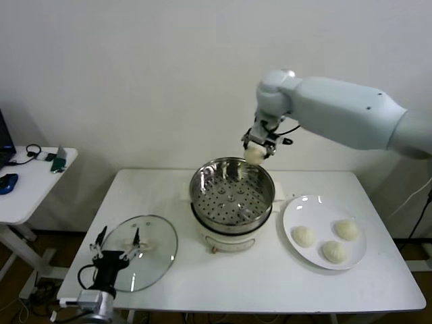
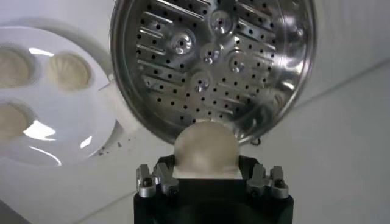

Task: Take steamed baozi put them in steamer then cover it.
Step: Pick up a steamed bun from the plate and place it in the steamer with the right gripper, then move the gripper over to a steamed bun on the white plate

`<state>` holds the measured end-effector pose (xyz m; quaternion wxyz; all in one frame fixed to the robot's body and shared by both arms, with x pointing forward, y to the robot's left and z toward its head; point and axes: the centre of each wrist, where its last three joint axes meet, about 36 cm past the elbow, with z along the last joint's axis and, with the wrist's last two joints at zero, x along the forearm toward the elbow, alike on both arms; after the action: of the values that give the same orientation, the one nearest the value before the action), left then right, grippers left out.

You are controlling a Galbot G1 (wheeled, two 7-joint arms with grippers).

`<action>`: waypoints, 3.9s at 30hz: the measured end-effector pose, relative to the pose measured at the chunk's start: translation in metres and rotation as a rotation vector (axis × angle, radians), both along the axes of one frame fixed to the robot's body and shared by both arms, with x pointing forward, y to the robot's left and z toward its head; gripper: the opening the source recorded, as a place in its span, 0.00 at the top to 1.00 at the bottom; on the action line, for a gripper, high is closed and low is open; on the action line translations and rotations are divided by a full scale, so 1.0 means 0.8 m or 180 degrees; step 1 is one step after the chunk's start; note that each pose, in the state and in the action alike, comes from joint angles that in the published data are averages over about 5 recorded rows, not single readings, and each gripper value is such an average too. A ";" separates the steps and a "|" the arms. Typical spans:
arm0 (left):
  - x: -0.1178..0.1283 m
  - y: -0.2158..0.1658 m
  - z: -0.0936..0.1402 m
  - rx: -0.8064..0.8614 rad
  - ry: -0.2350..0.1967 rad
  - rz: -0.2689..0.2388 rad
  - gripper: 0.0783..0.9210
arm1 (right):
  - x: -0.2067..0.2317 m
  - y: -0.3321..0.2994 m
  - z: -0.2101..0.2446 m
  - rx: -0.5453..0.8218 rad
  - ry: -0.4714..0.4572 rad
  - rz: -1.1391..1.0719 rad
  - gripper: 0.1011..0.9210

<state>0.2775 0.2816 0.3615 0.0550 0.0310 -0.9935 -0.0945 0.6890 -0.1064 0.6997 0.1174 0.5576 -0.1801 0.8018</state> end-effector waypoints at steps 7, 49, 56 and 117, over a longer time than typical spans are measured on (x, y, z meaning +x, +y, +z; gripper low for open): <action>-0.001 0.002 0.004 0.0025 0.0001 -0.0001 0.12 | -0.008 0.050 -0.058 -0.0154 0.0036 0.0401 0.29; -0.003 0.004 0.005 0.0040 0.0005 0.0021 0.12 | -0.005 0.034 -0.077 -0.0053 -0.0031 0.0308 0.12; -0.001 0.002 0.009 0.0026 -0.0010 -0.0003 0.12 | -0.009 -0.055 -0.021 0.0427 0.0121 -0.0498 0.12; -0.016 0.005 0.005 0.0029 0.0076 0.0047 0.12 | -0.074 -0.309 -0.311 0.1002 0.1132 -0.3440 0.23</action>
<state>0.2643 0.2855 0.3654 0.0675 0.0374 -0.9921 -0.0990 0.6298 -0.3532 0.4505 0.4536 0.5234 -0.5329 0.4861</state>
